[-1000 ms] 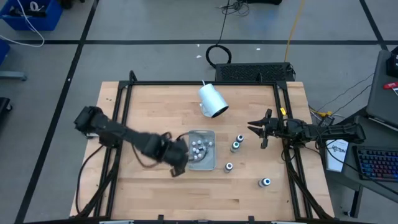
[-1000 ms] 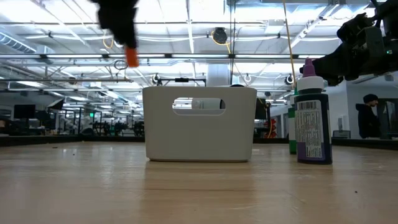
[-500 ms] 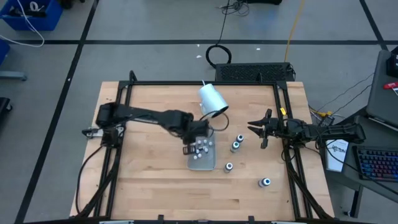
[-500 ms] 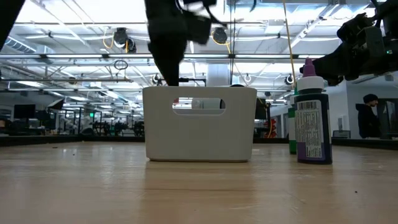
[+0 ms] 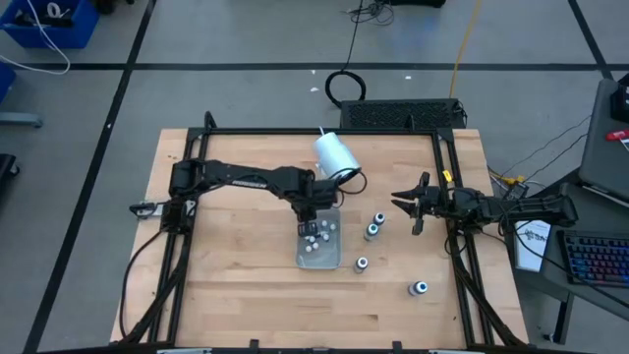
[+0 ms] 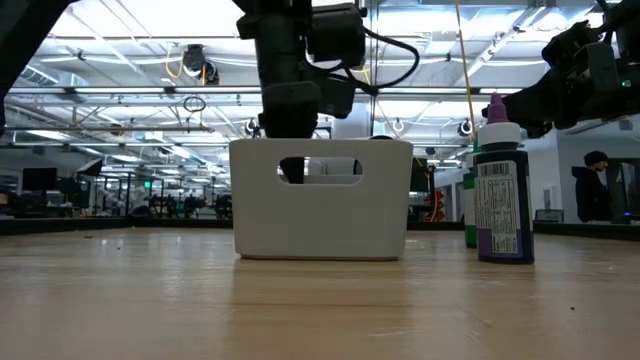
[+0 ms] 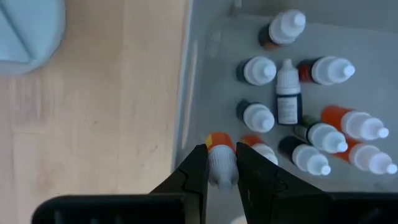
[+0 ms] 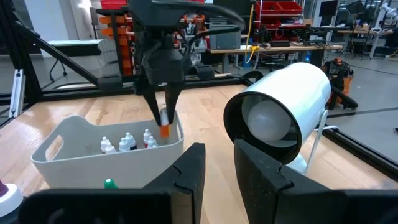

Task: Pick & Place food coloring
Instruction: Put the small orange food coloring bottle into the gray bin

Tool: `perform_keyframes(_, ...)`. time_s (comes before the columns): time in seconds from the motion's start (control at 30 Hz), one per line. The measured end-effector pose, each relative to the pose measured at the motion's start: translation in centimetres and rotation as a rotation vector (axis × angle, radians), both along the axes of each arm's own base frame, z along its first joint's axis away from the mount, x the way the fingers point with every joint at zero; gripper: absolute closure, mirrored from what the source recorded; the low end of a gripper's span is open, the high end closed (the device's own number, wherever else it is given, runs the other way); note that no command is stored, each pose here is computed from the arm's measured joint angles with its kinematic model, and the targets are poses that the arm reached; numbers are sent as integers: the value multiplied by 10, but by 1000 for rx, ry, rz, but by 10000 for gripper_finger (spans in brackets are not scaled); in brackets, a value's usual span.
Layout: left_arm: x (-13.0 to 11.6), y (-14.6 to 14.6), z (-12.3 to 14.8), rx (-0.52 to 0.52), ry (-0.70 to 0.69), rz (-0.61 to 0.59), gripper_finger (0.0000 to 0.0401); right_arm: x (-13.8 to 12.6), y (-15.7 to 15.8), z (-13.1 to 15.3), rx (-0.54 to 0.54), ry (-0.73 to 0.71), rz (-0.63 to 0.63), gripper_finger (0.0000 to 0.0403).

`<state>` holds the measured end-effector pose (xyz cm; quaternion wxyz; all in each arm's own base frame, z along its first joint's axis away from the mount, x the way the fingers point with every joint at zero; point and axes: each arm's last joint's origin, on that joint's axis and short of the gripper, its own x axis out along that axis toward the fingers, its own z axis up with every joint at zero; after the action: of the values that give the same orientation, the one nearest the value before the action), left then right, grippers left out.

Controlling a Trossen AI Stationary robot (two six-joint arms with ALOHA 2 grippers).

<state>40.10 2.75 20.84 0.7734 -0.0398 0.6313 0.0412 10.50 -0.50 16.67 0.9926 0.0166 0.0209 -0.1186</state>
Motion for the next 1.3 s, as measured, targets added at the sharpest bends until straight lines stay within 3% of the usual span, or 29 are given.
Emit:
perform_keyframes(0.6, 8, -11, -25, -57, 32, -13, 338, 0, 0, 0, 0, 2, 0, 325)
perform_keyframes(1.3, 5, -14, -35, -34, 43, -3, 340, 0, 0, 0, 0, 1, 0, 325)
